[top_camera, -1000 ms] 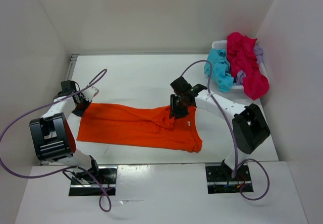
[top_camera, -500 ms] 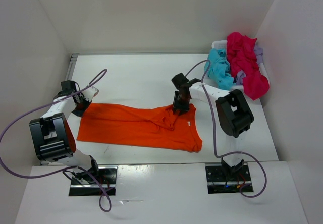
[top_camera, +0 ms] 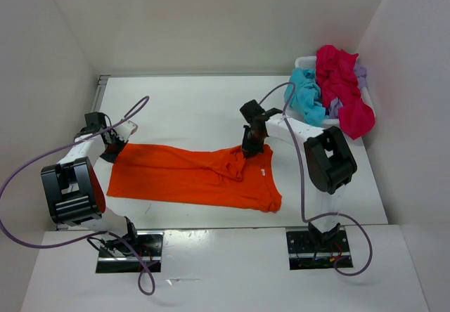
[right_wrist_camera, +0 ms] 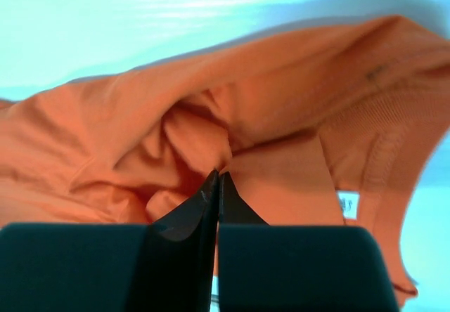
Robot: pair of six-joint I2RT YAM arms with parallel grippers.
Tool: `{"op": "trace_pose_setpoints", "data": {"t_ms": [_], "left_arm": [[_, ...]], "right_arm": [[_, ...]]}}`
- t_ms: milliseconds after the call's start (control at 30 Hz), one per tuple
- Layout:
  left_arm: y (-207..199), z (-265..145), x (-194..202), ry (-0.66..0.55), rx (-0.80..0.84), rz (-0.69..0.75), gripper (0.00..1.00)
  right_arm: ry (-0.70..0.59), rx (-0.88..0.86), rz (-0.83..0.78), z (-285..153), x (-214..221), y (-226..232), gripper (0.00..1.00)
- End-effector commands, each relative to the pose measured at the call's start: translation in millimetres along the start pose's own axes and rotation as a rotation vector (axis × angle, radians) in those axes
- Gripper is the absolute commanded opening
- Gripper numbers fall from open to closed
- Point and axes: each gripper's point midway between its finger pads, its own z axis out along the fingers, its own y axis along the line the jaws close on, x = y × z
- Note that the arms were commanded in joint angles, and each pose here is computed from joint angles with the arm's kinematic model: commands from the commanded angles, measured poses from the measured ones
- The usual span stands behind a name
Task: Fold and stack the t-shirts
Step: Fold the other side of the tshirt into a rectangle
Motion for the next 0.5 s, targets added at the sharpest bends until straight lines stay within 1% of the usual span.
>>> {"op": "trace_pose_setpoints", "data": {"t_ms": [0,133,167,200,233,300,333,367,467], "left_arm": [[1,-6,-3,-0.023,-0.006,0.004,0.0],[6,-9,-8,-0.036,-0.02,0.005,0.0],[9,-10,-11,-0.042,-0.027,0.006,0.0],[9,-10,-11,-0.042,-0.027,0.006,0.0],[10,-12,-12,-0.042,-0.027,0.006,0.0],[9,-11,-13,-0.049,-0.02,0.006,0.0],[12,-13,-16,-0.055,-0.027,0.007,0.0],[12,-13,-16,-0.055,-0.027,-0.002,0.0],[10,-13,-17,-0.062,-0.021,-0.002,0.0]], "right_arm": [[-0.059,0.003,0.004,-34,-5,-3,0.0],[-0.053,0.021,0.015,-48,8,-15,0.0],[-0.028,0.044,0.026,-46,19,-25,0.0],[-0.041,0.031,0.037,-53,22,-26,0.0],[-0.012,0.04,0.038,-50,34,-34,0.0],[0.009,0.018,0.074,-55,47,-36,0.0],[0.04,0.033,0.085,-51,60,-45,0.0],[0.057,0.018,0.095,-50,65,-45,0.0],[0.086,0.032,0.12,-42,82,-53,0.0]]}}
